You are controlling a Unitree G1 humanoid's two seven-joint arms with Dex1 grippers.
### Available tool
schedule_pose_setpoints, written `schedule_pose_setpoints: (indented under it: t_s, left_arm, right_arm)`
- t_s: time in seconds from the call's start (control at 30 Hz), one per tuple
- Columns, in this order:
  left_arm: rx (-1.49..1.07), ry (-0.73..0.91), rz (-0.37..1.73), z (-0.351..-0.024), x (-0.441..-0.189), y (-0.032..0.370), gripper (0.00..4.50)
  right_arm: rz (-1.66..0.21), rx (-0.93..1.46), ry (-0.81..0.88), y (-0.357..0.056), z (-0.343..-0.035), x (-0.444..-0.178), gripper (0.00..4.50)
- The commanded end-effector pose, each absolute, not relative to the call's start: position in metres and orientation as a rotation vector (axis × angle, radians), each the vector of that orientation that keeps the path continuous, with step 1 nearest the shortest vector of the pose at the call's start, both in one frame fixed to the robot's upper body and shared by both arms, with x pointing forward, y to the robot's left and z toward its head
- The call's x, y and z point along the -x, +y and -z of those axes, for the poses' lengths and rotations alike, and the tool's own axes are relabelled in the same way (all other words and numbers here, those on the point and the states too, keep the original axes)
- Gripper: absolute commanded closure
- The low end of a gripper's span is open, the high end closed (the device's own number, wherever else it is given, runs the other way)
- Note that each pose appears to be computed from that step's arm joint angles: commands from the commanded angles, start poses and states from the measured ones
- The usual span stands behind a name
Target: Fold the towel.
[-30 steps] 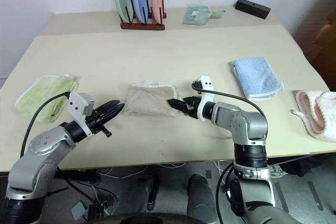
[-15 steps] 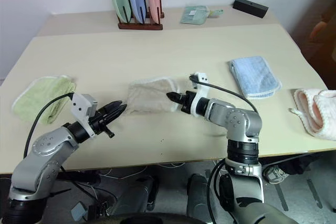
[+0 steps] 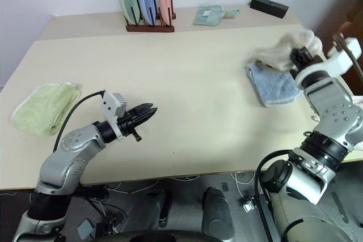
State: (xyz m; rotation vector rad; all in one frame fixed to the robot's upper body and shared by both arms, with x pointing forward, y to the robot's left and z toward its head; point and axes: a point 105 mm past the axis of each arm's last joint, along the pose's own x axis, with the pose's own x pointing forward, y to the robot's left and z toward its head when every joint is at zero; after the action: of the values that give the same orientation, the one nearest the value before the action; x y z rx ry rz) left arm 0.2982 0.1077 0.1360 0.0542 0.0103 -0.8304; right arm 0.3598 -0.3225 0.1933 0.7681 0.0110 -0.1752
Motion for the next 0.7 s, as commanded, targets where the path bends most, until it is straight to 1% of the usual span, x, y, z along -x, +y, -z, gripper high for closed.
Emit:
schedule_pose_setpoints:
  t_s: [0.03, 0.13, 0.2, 0.3, 0.33, 0.4, 0.5, 0.6, 0.63, 0.7]
  left_arm:
    - [-0.071, -0.017, 0.859, -0.140, -0.297, 0.102, 3.59]
    - [-0.070, -0.007, 0.871, -0.136, -0.296, 0.098, 3.59]
    - [-0.071, -0.005, 0.875, -0.135, -0.296, 0.096, 3.59]
    - [-0.071, -0.005, 0.876, -0.134, -0.296, 0.095, 3.59]
    - [-0.071, -0.004, 0.876, -0.134, -0.296, 0.096, 3.59]
    - [-0.068, -0.004, 0.877, -0.134, -0.296, 0.095, 3.59]
    - [-0.068, 0.000, 0.876, -0.132, -0.296, 0.096, 3.59]
    - [-0.082, -0.014, 0.840, -0.132, -0.300, 0.102, 3.59]
    - [-0.073, -0.021, 0.802, -0.134, -0.304, 0.109, 3.59]
    - [-0.057, -0.034, 0.747, -0.138, -0.309, 0.120, 3.59]
  right_arm:
    - [0.197, -0.782, 0.069, -0.316, -0.180, -0.349, 4.43]
    - [0.266, -0.803, 0.126, -0.319, -0.159, -0.339, 4.43]
    - [0.289, -0.789, 0.127, -0.322, -0.157, -0.336, 4.43]
    - [0.284, -0.759, 0.086, -0.325, -0.165, -0.335, 3.50]
    - [0.288, -0.741, 0.074, -0.326, -0.168, -0.334, 3.06]
    - [0.338, -0.672, 0.029, -0.338, -0.177, -0.332, 2.05]
    - [0.414, -0.586, -0.087, -0.359, -0.201, -0.326, 0.58]
    - [0.390, -0.378, -0.163, -0.360, -0.228, -0.325, 0.58]
    - [0.367, -0.275, -0.186, -0.356, -0.239, -0.326, 0.58]
    - [0.321, -0.142, -0.218, -0.348, -0.251, -0.328, 0.58]
